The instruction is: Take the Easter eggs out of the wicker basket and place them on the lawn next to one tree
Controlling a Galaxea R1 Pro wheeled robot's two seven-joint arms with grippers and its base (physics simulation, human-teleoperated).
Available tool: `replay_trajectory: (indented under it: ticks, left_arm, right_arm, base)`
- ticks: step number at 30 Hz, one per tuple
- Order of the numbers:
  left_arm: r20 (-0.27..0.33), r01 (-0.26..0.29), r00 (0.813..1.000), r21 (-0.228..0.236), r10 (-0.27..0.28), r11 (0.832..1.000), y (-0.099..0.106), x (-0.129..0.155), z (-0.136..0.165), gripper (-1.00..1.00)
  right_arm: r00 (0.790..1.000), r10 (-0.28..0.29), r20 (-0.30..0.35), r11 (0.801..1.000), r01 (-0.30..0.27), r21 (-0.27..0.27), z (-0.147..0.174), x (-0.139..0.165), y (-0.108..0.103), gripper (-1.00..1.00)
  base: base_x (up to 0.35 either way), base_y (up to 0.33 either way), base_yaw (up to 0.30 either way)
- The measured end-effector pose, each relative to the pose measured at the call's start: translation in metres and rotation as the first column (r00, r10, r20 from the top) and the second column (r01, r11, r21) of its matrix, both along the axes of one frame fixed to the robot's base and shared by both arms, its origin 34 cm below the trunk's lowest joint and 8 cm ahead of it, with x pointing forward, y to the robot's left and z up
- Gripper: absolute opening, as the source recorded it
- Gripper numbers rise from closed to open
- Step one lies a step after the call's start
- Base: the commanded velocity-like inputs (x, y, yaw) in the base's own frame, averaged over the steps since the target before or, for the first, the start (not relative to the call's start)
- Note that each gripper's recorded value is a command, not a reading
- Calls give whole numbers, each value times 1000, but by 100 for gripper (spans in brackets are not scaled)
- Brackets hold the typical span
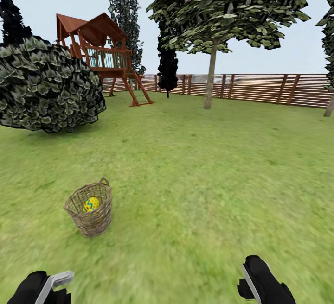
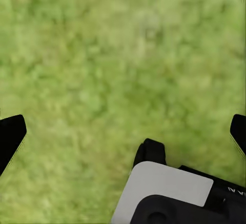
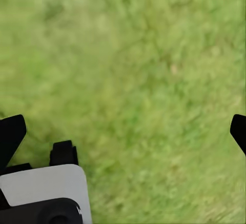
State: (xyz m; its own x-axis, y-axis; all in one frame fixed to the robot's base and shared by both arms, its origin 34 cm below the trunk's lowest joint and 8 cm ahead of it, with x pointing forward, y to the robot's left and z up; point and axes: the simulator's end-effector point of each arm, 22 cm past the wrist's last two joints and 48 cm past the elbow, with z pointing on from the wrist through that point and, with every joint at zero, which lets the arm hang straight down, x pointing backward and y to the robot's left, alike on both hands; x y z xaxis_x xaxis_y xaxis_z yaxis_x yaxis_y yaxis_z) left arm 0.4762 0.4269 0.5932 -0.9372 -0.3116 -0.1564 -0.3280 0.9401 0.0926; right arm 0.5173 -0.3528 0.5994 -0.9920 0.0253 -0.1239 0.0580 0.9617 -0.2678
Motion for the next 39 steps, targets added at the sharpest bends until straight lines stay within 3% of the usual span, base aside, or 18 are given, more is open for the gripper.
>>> replay_trajectory:
  ticks: [10,15,39]
  left_arm:
    - [4,-2,1000,9,2,1000,6,1,2,100]
    - [5,-5,1000,13,5,1000,9,1,3,100]
    - [2,-2,1000,11,2,1000,7,0,2,100]
  right_arm:
    - [1000,1,-1,1000,-1,-1,0,0,0,100]
    - [1000,8,29,1000,-8,-4,-1,6,0,100]
    - [999,10,36,1000,-10,-5,-1,7,0,100]
  base:
    - [341,111,0]
    - [341,105,0]
    - [341,85,0]
